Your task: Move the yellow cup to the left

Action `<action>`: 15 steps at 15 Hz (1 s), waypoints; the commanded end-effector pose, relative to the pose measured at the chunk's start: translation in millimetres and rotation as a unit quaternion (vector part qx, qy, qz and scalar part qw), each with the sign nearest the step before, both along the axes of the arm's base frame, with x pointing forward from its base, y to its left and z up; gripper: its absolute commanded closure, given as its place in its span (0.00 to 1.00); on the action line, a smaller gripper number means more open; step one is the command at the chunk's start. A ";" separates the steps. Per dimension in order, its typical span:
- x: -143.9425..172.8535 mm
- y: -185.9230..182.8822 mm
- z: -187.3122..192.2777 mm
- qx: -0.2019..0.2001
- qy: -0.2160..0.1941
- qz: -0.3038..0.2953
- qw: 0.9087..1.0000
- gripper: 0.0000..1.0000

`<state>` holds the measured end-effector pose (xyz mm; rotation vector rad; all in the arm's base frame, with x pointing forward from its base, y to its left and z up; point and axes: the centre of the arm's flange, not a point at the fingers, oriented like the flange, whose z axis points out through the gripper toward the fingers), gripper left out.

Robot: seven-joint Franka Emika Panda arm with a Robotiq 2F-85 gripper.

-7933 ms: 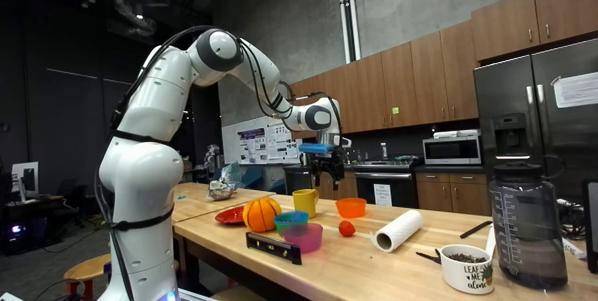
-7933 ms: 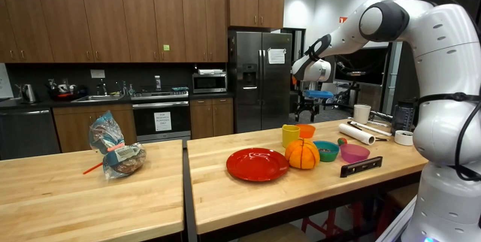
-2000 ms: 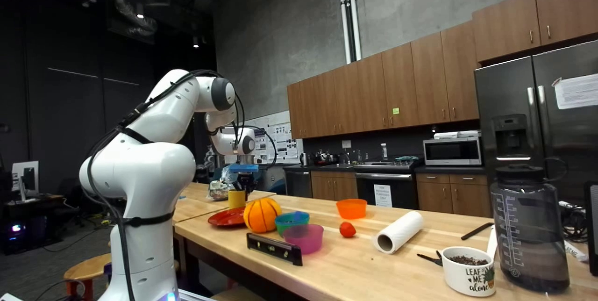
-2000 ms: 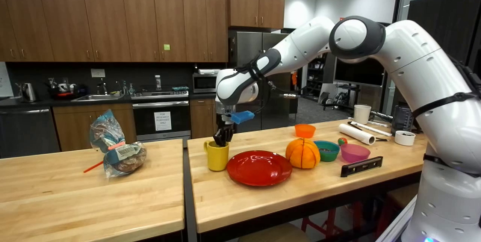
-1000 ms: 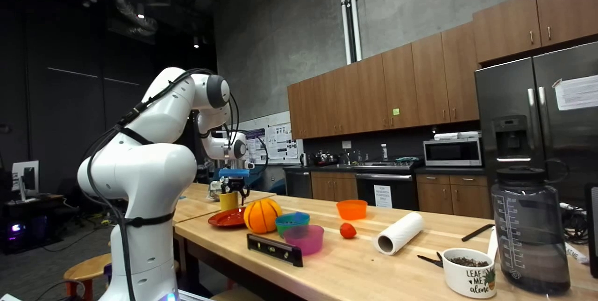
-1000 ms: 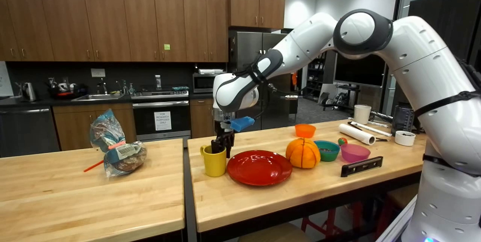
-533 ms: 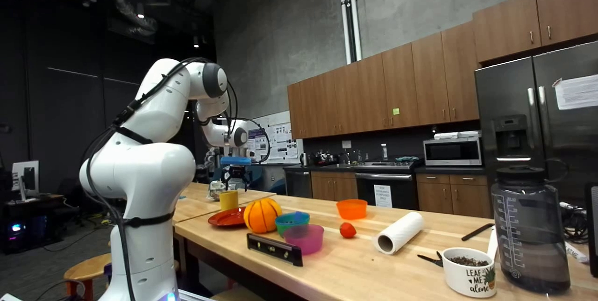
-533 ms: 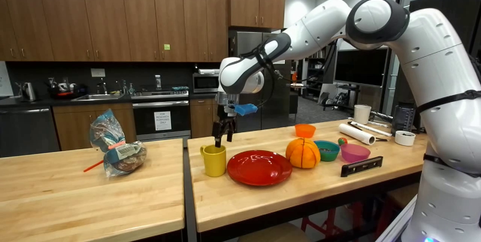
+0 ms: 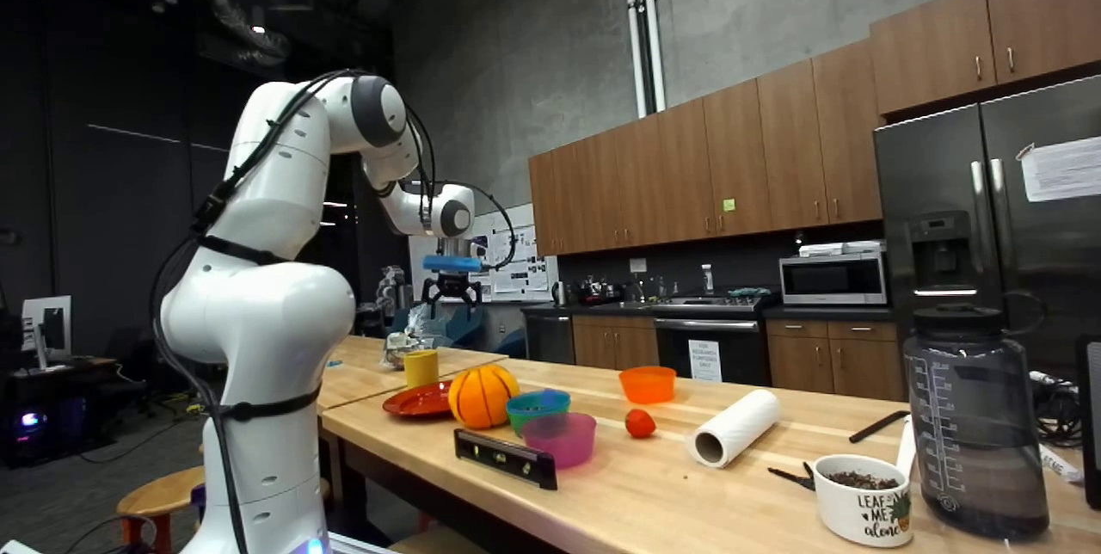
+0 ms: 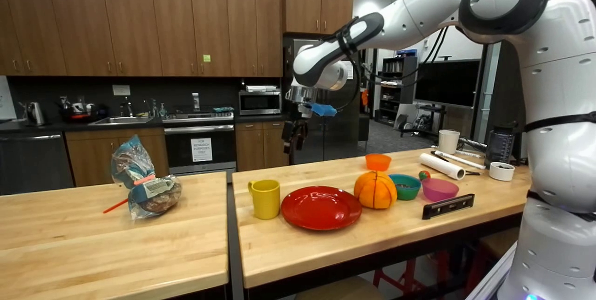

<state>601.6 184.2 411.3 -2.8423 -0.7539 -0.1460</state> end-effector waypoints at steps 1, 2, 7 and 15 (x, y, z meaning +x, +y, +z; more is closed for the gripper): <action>-25.8 -50.7 14.6 0.011 -0.002 -0.018 1.000 0.00; -28.6 -62.3 15.5 0.012 -0.004 -0.026 1.000 0.00; -49.8 -118.5 11.2 0.023 0.005 -0.063 0.998 0.00; -86.0 -199.1 11.6 0.055 0.010 -0.117 0.992 0.00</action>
